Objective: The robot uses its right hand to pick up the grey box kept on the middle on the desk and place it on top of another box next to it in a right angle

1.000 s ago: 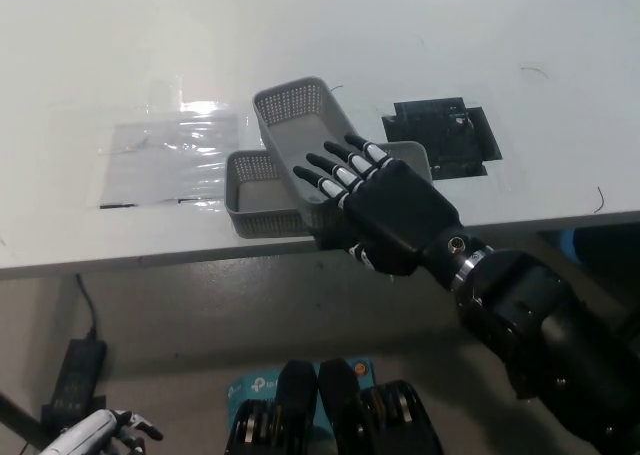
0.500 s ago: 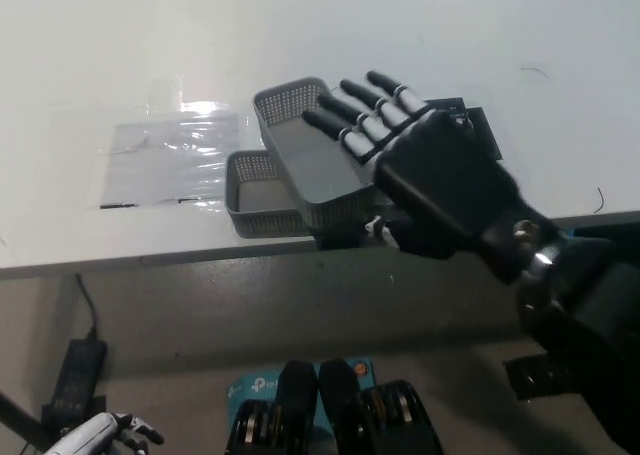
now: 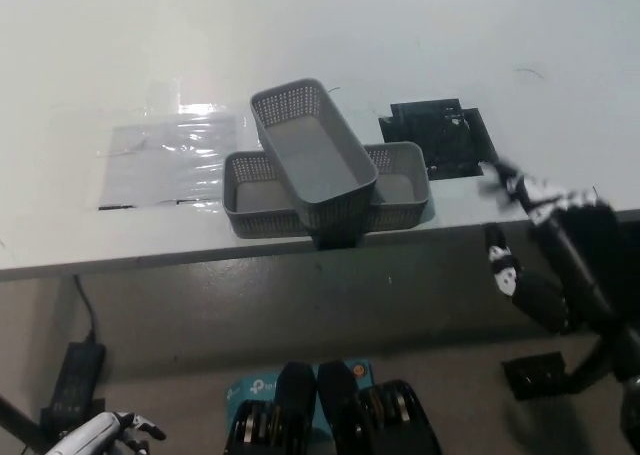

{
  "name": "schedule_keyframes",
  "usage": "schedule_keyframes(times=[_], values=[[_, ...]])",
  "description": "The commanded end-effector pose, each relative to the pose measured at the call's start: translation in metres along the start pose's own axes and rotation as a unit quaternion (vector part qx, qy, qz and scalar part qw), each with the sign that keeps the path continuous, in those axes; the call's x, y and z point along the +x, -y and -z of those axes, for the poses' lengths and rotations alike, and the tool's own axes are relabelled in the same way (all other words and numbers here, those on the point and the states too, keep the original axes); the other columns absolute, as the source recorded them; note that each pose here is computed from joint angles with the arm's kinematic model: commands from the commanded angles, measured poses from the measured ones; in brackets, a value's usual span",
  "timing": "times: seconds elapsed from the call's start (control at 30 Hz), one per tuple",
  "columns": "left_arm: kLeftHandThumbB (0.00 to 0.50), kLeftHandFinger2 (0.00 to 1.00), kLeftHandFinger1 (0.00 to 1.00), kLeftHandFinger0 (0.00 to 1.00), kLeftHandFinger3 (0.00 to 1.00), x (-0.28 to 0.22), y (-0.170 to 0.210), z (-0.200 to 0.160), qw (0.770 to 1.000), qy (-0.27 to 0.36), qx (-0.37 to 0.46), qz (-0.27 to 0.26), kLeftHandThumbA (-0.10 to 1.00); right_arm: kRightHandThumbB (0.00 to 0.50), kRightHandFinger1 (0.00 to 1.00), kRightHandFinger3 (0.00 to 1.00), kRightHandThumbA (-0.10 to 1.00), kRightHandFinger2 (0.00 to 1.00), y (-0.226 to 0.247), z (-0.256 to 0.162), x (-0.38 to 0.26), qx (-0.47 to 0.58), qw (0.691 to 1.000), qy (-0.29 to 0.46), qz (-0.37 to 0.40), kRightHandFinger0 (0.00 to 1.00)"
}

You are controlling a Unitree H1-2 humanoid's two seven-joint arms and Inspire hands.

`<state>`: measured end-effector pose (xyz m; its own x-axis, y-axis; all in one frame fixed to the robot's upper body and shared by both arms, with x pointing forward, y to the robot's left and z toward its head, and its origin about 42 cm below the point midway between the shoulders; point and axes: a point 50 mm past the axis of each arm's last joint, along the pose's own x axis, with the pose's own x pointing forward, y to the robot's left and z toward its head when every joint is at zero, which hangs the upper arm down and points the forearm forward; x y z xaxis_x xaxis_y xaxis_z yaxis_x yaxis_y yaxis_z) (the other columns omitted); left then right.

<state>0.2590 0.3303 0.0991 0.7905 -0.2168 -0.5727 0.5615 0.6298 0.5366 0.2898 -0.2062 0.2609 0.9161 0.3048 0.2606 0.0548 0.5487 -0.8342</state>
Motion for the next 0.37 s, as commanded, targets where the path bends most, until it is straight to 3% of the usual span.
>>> schedule_keyframes(times=[0.0, 0.07, 0.13, 0.2, 0.33], values=[[0.33, 0.54, 0.39, 0.35, 0.66, -0.004, -0.012, -0.003, 1.0, 0.01, 0.014, -0.02, 0.25, 0.161, 0.25, 0.83, 0.06, 0.44, -0.034, 0.047, -0.018, 0.194, 0.966, -0.092, 0.147, 0.17], [0.328, 0.56, 0.41, 0.38, 0.66, -0.004, -0.012, -0.003, 1.0, 0.009, 0.012, -0.018, 0.25, 0.136, 0.26, 0.78, -0.03, 0.41, -0.054, 0.063, -0.024, 0.257, 0.946, -0.112, 0.161, 0.21], [0.328, 0.55, 0.41, 0.37, 0.66, -0.004, -0.012, -0.003, 1.0, 0.009, 0.013, -0.019, 0.25, 0.121, 0.23, 0.74, -0.08, 0.37, -0.069, 0.076, -0.028, 0.293, 0.932, -0.123, 0.176, 0.16], [0.328, 0.54, 0.4, 0.37, 0.66, -0.003, -0.013, -0.004, 1.0, 0.014, 0.01, -0.02, 0.25, 0.093, 0.2, 0.75, -0.05, 0.36, -0.093, 0.09, -0.032, 0.331, 0.909, -0.172, 0.184, 0.1], [0.329, 0.55, 0.41, 0.37, 0.67, -0.004, -0.012, -0.005, 1.0, 0.011, 0.008, -0.019, 0.27, 0.099, 0.13, 0.76, -0.01, 0.3, -0.12, 0.105, -0.037, 0.401, 0.874, -0.206, 0.179, 0.02]])
